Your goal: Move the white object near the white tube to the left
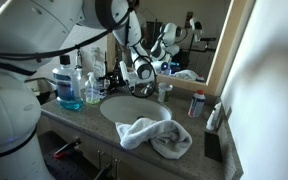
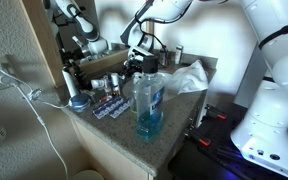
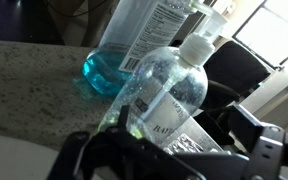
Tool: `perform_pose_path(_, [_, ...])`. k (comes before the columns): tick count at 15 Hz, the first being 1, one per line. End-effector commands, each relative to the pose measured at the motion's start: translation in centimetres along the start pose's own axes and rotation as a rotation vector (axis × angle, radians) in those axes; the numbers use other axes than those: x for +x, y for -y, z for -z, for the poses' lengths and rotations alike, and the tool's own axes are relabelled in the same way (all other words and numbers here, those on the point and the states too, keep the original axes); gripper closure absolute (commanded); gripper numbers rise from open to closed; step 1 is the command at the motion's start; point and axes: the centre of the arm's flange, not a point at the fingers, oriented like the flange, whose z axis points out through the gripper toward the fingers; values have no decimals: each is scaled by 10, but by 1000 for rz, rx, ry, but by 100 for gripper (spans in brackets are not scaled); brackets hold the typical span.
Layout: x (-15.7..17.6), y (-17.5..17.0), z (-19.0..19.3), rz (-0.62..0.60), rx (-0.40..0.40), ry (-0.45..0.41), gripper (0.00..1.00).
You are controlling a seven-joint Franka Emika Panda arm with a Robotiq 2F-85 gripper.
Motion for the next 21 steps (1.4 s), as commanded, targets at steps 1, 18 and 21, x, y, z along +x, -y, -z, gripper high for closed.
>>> perform_pose_path(1, [25,-6,4,-67,-13,-26,0])
perform_pose_path(18, [-58,26,46,-14,-231,-367,0])
perform_pose_path(21, [-87,32,61,-6,-284,-502,0])
